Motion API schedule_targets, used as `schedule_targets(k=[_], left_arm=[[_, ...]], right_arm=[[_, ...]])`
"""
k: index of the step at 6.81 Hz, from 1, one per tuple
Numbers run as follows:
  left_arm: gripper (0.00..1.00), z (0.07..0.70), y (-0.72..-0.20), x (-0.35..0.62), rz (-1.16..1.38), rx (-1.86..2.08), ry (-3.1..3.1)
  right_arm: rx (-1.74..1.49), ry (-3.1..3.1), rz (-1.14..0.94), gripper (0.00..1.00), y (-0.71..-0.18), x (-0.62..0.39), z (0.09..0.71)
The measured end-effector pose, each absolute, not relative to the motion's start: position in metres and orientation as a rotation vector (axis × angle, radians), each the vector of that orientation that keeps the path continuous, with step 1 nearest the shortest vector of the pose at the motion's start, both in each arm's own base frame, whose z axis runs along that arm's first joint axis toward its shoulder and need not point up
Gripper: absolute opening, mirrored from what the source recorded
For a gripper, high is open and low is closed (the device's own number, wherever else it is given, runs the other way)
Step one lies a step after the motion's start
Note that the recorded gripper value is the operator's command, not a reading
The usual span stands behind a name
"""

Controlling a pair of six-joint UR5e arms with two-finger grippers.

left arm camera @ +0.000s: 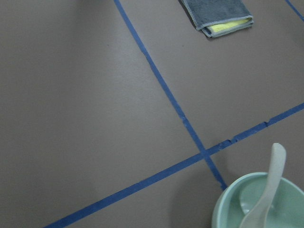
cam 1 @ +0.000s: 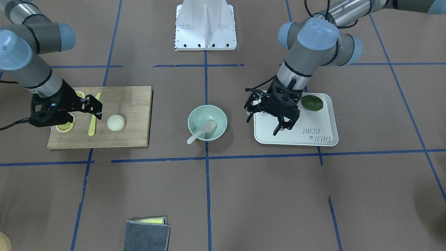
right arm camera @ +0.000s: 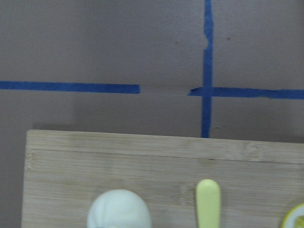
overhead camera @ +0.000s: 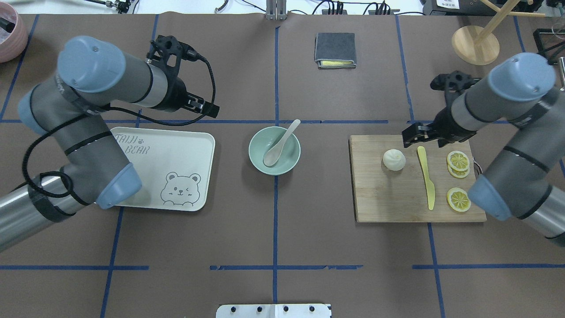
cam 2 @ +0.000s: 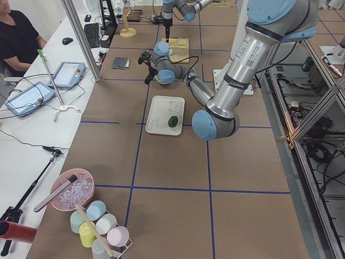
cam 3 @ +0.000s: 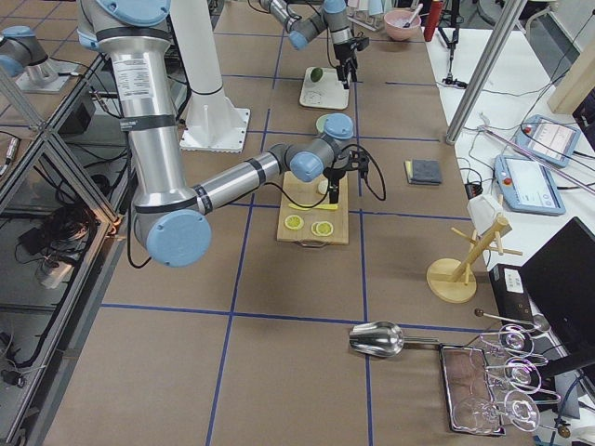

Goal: Put spoon and bun in bowl

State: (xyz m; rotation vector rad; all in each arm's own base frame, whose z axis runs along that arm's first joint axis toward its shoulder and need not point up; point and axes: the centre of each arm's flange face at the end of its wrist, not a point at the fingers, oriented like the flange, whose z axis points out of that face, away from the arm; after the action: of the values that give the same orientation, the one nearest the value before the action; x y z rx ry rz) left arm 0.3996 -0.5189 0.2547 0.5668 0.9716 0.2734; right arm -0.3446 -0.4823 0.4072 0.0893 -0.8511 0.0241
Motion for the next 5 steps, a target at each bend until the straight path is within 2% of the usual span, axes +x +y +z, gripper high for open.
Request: schedule_targets(k=[3,4,5], left_arm=[[0.95,0.265,-0.518,0.374,0.297,0.582,0.935],[0.95,0.266,-0.517,0.373,0.294,0.58,0.935],[0.95,0.266,-0.517,0.374,0.292,0.578,0.936]], right_arm=[[0.087,-0.828,0.089,0.99,-0.475,-0.389,0.4],[0.079,-0.826,0.086,0.54,-0.473,-0.392,0.402],[0.073,-0.824,0.083,0.16,-0.47,-0.395,0.404]])
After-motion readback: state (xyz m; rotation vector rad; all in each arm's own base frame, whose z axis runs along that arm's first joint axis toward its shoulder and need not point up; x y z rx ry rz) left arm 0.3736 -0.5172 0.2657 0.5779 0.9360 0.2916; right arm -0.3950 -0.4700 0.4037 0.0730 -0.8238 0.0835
